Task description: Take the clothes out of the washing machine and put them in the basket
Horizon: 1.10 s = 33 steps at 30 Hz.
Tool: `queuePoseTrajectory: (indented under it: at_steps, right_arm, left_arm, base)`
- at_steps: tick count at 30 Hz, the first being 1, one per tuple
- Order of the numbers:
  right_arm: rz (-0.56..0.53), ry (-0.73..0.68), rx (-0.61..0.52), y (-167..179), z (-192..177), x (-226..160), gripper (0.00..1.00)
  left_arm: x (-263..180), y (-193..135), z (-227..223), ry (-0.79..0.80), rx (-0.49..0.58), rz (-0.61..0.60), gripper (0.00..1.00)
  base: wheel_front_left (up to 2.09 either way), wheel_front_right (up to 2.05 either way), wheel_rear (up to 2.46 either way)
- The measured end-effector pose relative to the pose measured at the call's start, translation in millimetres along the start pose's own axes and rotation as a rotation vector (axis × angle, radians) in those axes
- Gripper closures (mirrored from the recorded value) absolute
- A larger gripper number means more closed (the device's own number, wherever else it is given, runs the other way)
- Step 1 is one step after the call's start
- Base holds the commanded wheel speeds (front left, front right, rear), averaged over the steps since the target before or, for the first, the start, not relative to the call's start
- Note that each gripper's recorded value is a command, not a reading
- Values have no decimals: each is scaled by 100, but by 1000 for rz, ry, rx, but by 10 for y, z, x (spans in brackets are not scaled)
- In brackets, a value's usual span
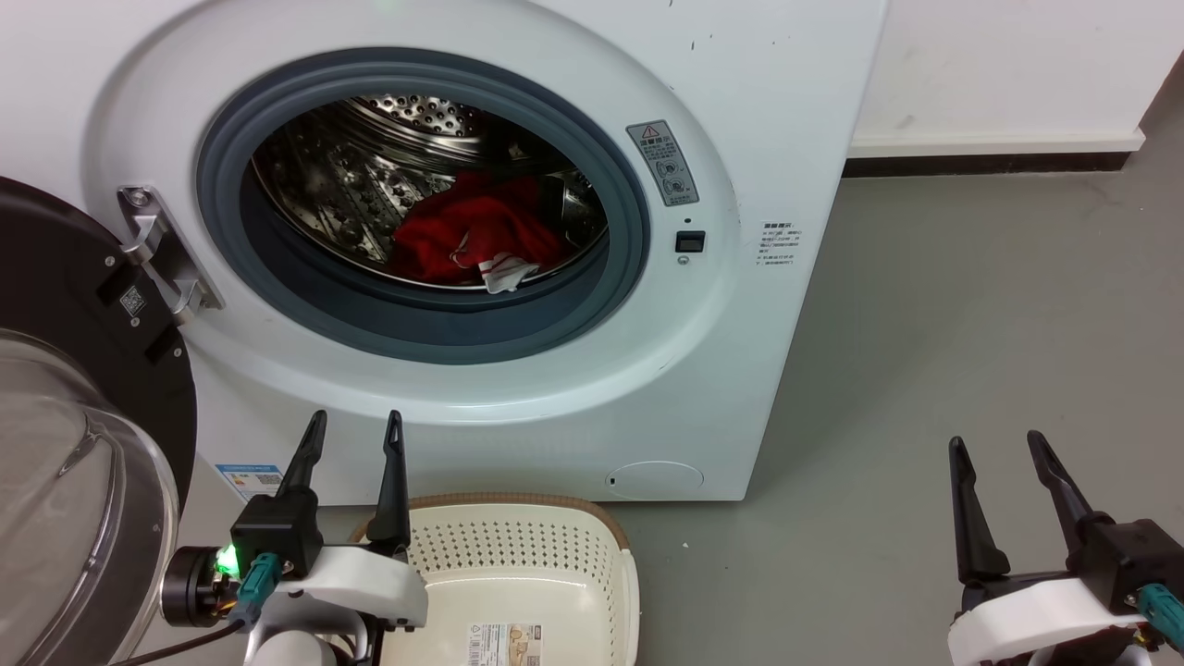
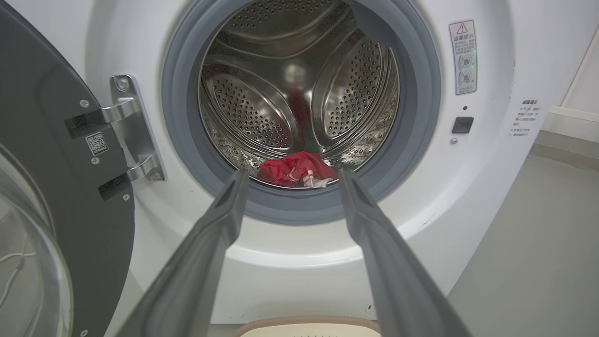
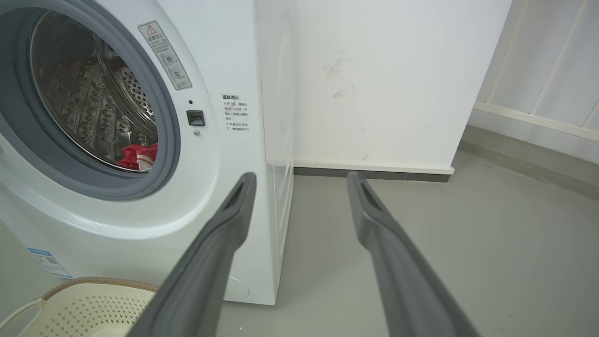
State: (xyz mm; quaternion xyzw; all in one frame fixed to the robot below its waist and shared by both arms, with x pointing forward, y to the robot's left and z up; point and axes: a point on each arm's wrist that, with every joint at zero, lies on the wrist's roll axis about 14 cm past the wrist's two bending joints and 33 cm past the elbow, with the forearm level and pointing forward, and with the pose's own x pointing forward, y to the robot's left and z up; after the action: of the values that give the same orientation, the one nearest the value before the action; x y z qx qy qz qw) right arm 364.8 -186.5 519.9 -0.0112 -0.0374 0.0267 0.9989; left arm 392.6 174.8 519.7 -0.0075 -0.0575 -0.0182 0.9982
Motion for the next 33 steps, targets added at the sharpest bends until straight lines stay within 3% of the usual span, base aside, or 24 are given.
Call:
queuePoseTrajectory:
  at_steps: [14, 24, 33]
  right_arm:
    - [-9, 17, 8, -27, -62, 37, 0]
    - [-66, 47, 1, -228, -215, 170, 0]
    - [-134, 122, 27, -450, -569, 238, 0]
  left_arm:
    - [332, -95, 3, -3, 3, -36, 0]
    - [1148, -151, -87, 22, 57, -91, 0]
    - [1916, -154, -562, 162, 125, -136, 0]
  base:
    - [0, 0, 0]
    - [0, 0, 0]
    - [0, 0, 0]
